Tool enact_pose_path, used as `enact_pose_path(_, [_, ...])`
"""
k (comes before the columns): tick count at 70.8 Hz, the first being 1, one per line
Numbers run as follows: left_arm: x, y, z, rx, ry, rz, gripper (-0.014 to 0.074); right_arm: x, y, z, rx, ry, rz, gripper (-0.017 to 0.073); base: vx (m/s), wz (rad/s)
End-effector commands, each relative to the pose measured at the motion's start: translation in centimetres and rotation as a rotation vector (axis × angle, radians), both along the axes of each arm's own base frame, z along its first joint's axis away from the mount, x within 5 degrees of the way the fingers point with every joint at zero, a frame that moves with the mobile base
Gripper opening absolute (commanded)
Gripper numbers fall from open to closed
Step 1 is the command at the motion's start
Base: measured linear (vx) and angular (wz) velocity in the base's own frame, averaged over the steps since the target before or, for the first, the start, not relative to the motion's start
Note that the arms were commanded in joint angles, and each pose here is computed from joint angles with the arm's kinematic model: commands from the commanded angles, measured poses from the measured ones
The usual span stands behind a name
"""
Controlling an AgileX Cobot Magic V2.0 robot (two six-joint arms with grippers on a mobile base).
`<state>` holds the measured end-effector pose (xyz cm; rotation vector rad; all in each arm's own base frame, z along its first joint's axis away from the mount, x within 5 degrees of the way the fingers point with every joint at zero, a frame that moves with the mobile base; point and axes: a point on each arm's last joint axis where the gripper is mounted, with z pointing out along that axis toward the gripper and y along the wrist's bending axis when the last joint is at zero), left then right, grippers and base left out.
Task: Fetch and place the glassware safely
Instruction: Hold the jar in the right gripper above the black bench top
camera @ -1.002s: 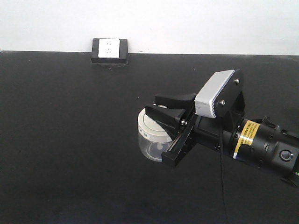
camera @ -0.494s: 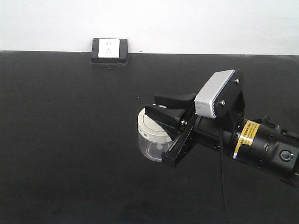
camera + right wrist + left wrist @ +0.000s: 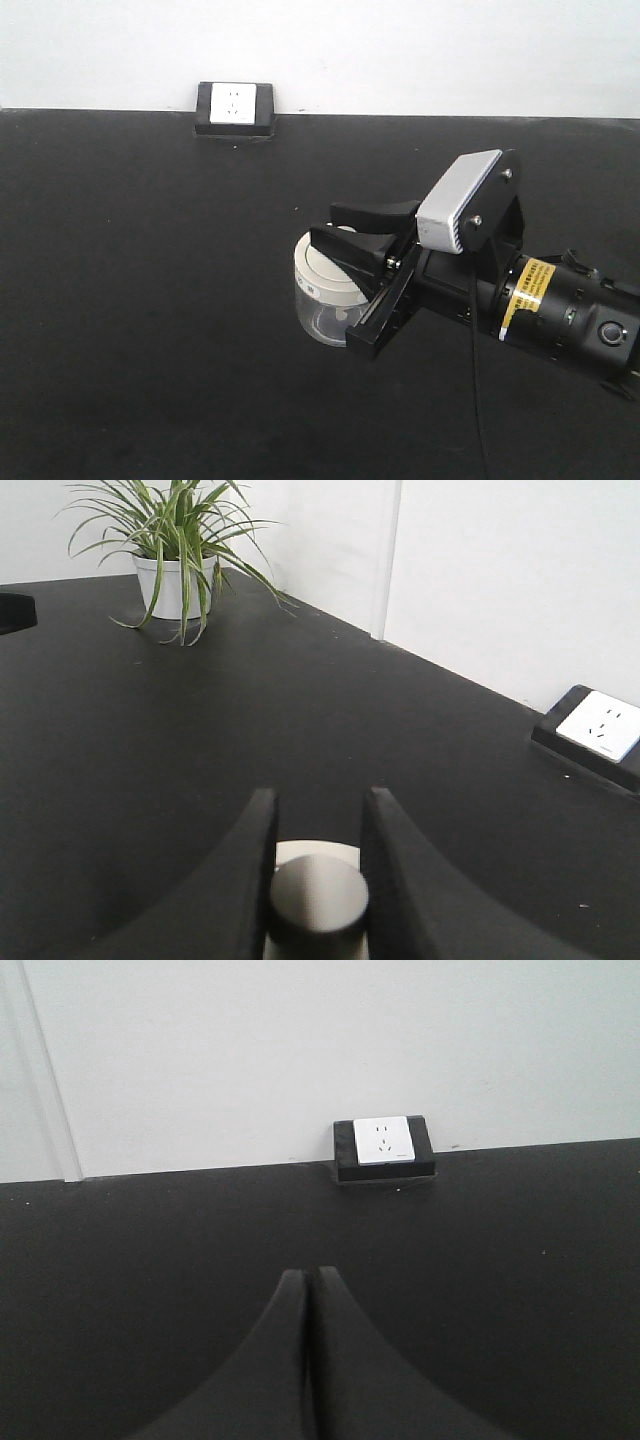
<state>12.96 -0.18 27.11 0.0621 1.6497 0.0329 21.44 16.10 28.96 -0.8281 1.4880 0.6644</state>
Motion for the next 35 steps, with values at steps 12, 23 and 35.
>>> enact_pose_path(12, [0.23,-0.08,1.37,-0.014,-0.085,-0.006,-0.0007,-0.21,0.07,2.46,0.139,-0.062,0.026,-0.0003,0.0,0.0])
enact_pose_path(23, [0.23,-0.08,1.37,-0.014,-0.085,-0.006,-0.0007,0.0,-0.01,2.44,0.122,-0.093,0.006,-0.0001,0.0,0.0])
enact_pose_path(35, [0.23,-0.08,1.37,-0.014,-0.085,-0.006,-0.0007,0.58,0.32,1.58,0.049,-0.163,0.009,-0.0001,0.0,0.0])
